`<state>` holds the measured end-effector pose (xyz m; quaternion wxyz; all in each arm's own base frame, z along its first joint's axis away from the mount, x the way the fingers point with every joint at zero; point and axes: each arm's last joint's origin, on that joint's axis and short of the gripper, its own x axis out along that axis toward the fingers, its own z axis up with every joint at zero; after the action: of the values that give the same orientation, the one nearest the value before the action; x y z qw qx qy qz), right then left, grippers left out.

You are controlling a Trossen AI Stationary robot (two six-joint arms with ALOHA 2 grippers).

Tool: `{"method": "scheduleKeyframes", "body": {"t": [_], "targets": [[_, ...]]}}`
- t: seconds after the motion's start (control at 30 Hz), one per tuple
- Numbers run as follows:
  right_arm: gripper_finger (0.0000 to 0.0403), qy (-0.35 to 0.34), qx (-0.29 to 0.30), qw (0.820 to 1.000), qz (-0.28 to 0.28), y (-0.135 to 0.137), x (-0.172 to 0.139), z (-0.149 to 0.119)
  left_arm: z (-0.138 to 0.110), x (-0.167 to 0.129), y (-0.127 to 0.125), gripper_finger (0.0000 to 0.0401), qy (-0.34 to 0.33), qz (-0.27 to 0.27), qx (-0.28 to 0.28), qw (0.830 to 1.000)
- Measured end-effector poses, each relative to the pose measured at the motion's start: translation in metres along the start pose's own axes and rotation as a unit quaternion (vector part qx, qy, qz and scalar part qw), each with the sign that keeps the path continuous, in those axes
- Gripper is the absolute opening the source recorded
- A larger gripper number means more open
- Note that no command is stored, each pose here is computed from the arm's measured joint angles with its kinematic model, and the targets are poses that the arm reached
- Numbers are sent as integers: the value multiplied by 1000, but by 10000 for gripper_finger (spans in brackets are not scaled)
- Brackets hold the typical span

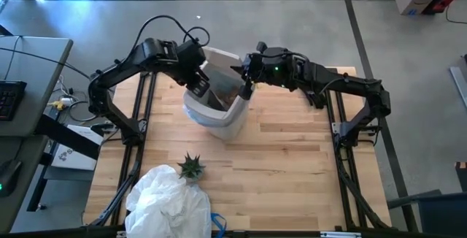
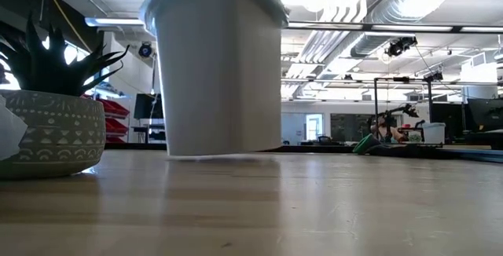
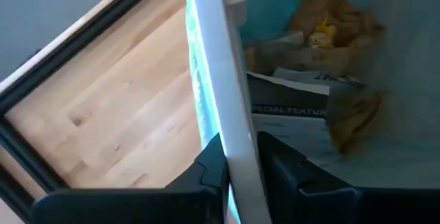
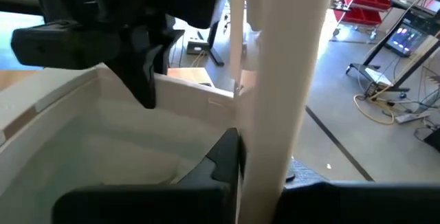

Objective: Place trash/remove bag and relplace
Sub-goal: Remove the trash bag from the trash bin

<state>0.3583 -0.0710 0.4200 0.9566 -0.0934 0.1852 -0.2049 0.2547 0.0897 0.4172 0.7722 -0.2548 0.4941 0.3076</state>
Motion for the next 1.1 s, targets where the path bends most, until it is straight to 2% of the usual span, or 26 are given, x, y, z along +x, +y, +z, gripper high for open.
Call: {"method": "scheduleKeyframes", "body": {"t": [0.17, 0.23, 0.3, 0.37, 0.4, 0.47, 0.5, 0.53, 0.6, 0.67, 0.83, 0.93, 1.1], "targets": [[0, -4, -3, 1000, -18, 2, -2, 2, -2, -11, 3, 37, -27, -25, 14, 999], [0, -4, 7, 1000, -18, 1, -2, 2, -2, -13, 3, 37, -38, -14, 20, 999], [0, -11, 27, 999, 36, 0, -1, 2, -3, -10, 7, 37, -29, 23, 23, 999], [1, -10, 33, 997, 68, 2, 1, 0, -3, -9, 11, 37, -1, -8, 27, 1000], [1, -7, 26, 998, 55, 3, 1, 0, -2, -9, 10, 37, 1, -26, 31, 999], [1, -3, 14, 1000, -8, 2, -3, 2, -1, -11, 5, 37, -29, -13, 36, 999], [0, 1, 20, 1000, -21, 1, -4, 2, -1, -11, 5, 37, -34, -7, 35, 999], [0, 4, 31, 999, -15, -3, -3, 1, 0, -10, 6, 37, -29, -14, 34, 999], [0, 0, 48, 998, 47, -6, -2, -1, 2, -9, 9, 37, -17, -31, 40, 999], [1, -5, 50, 995, 81, -3, -2, 0, 0, -11, 8, 37, -28, -15, 40, 999], [6, 34, 45, 998, -2, -4, -3, -6, 2, -12, 14, 37, -34, -15, 40, 998], [7, 37, 39, 998, 12, -4, -3, -7, 4, -13, 12, 37, -51, -18, 38, 998], [7, 2, 3, 1000, -11, 6, -7, 3, 3, -19, 11, 37, -66, -30, 44, 996]]}}
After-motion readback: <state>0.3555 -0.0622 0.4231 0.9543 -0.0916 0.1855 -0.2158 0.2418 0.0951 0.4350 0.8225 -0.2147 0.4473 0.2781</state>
